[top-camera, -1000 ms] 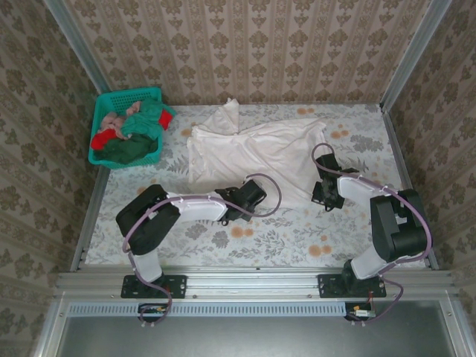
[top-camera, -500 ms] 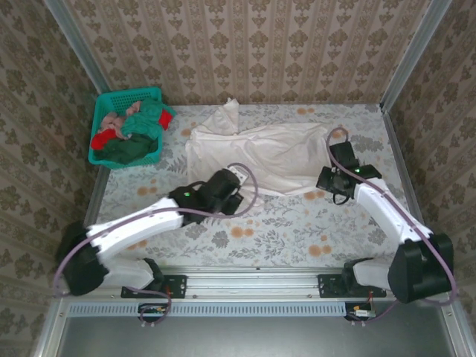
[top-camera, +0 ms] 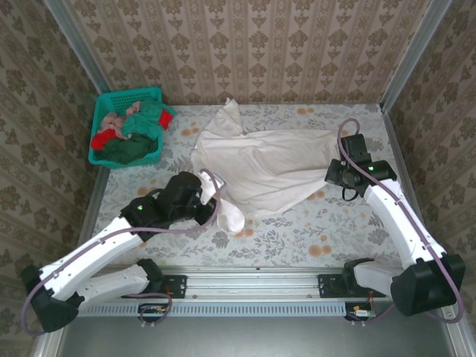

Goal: Fold and stack the t-shirts

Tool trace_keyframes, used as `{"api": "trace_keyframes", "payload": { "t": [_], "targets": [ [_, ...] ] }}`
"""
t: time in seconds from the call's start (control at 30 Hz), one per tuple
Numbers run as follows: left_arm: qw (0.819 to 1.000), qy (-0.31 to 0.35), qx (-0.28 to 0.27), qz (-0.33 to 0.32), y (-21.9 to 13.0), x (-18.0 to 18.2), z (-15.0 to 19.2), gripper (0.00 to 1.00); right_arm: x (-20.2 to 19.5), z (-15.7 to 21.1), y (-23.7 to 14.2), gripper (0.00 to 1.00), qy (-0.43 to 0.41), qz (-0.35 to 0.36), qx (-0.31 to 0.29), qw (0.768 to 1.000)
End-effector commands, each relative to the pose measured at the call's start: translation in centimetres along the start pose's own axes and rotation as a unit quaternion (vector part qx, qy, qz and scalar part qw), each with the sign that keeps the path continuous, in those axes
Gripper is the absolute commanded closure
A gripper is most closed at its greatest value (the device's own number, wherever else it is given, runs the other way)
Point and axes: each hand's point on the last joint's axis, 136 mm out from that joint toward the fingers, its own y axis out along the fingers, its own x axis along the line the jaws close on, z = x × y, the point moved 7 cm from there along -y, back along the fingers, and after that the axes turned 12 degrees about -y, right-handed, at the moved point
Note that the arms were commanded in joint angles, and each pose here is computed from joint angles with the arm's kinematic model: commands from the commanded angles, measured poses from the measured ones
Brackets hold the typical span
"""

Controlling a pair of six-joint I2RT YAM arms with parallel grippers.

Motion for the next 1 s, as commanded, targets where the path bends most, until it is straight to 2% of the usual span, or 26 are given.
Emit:
{"api": "trace_keyframes", "payload": {
  "t": [0.0, 0.03, 0.07, 0.1, 0.2, 0.23, 0.27, 0.37, 0.43, 0.5, 0.6, 0.73, 0.83, 0.97],
  "targets": [
    [0.993, 0.01, 0.013, 0.117, 0.2, -2.3, 1.6, 0.71, -1.5, 2.9, 1.0, 0.81, -0.001, 0.041, 0.052, 0.998],
    [0.994, 0.002, -0.001, 0.113, 0.1, -2.1, 1.7, 0.67, -1.6, 3.2, 0.7, 0.8, 0.001, 0.037, 0.049, 0.998],
    [0.993, -0.003, -0.021, 0.116, -0.3, -2.0, 1.7, 0.67, -1.7, 3.4, 0.4, 0.75, 0.003, 0.037, 0.042, 0.998],
    [0.992, -0.009, -0.049, 0.119, -0.8, -1.8, 1.5, 0.61, -2.0, 3.5, -0.1, 0.67, 0.005, 0.04, 0.038, 0.998],
    [0.987, -0.046, -0.132, 0.082, -2.0, 0.1, 0.4, 0.1, -2.3, 2.9, -1.8, 0.62, 0.004, 0.043, 0.018, 0.999],
    [0.985, -0.062, -0.149, 0.065, -2.0, 0.9, 0.3, 0.02, -2.2, 2.6, -2.2, 0.59, 0.005, 0.04, 0.011, 0.999],
    [0.982, -0.077, -0.163, 0.052, -1.9, 1.8, -0.1, 0.0, -2.1, 2.2, -2.6, 0.57, 0.003, 0.035, 0.002, 0.999],
    [0.98, -0.141, -0.142, -0.016, 0.0, 5.3, -1.4, 0.0, -1.1, 1.3, -2.5, 0.46, 0.001, 0.005, -0.024, 1.0],
    [0.976, -0.186, -0.1, -0.058, 2.6, 8.3, -2.3, 0.01, 0.2, 0.7, -1.1, 0.44, 0.001, -0.033, -0.021, 0.999],
    [0.968, -0.226, -0.056, -0.089, 6.0, 11.5, -3.6, 0.08, 1.9, -0.3, 1.3, 0.42, -0.007, -0.058, -0.006, 0.998],
    [0.962, -0.251, -0.014, -0.11, 11.2, 15.7, -5.7, 0.16, 3.5, -2.9, 5.7, 0.42, -0.032, -0.032, 0.028, 0.999],
    [0.95, -0.28, 0.069, -0.123, 18.2, 20.5, -6.9, 0.23, 3.3, -6.8, 12.1, 0.44, -0.043, 0.032, 0.086, 0.995],
    [0.942, -0.285, 0.1, -0.144, 21.7, 23.7, -7.3, 0.26, 1.9, -9.1, 16.2, 0.45, -0.033, 0.067, 0.106, 0.991],
    [0.93, -0.292, 0.143, -0.169, 24.3, 27.1, -7.0, 0.37, 0.3, -11.7, 20.9, 0.46, -0.034, 0.082, 0.126, 0.988]
  ]
}}
